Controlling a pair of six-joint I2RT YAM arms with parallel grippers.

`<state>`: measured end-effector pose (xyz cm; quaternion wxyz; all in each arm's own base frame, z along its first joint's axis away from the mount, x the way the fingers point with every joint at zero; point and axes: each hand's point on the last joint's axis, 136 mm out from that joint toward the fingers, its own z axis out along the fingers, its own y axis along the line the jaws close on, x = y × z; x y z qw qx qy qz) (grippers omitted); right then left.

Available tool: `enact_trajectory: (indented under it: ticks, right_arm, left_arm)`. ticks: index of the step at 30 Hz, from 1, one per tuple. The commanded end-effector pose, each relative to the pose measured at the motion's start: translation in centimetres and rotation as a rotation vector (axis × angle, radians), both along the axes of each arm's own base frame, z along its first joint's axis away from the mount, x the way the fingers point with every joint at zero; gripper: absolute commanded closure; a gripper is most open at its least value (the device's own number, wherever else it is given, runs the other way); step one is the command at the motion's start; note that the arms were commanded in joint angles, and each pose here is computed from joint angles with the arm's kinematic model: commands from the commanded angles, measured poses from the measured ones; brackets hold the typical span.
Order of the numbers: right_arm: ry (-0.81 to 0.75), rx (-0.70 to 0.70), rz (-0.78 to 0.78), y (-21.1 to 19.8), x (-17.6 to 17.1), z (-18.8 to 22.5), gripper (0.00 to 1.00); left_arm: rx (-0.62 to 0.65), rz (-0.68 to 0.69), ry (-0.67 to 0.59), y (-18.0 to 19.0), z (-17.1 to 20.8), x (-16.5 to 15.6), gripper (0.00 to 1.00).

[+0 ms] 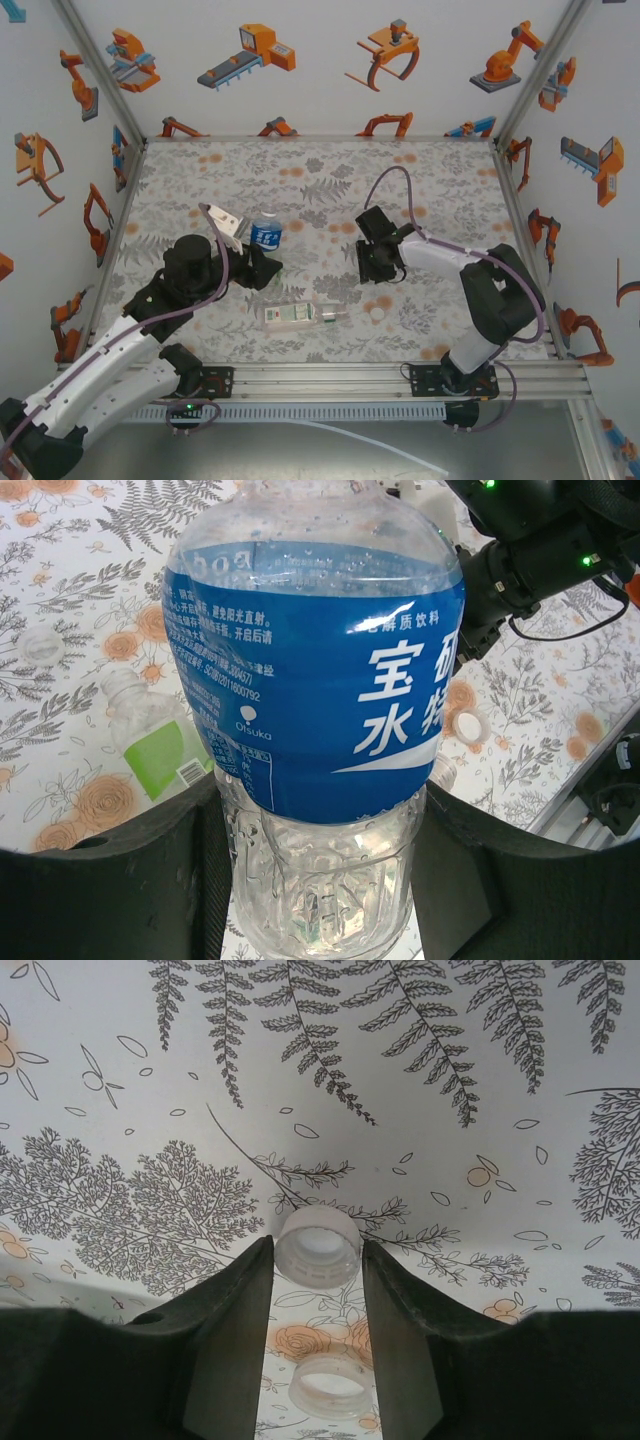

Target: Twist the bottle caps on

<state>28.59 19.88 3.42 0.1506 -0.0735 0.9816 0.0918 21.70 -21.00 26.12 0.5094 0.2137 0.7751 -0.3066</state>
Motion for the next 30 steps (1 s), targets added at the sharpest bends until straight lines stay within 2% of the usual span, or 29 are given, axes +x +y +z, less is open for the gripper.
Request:
enact_trajectory:
  ticks: [1,9,30]
  right_arm:
    - [-0.030,-0.001,-0.017,-0.1,0.3,0.9,0.56]
    - [-0.057,0.020,-0.016,0.0,0.3,2.8,0.54]
    - [-0.046,0.056,-0.016,1.1,0.7,2.5,0.56]
  left_arm:
    - [-0.049,0.001,-0.021,-0.1,2.0,0.0,1.00]
    - [-0.054,0.006,-0.011,-0.1,2.0,0.0,1.00]
    - [-0.071,-0.035,0.000,-1.0,2.2,-0.3,1.00]
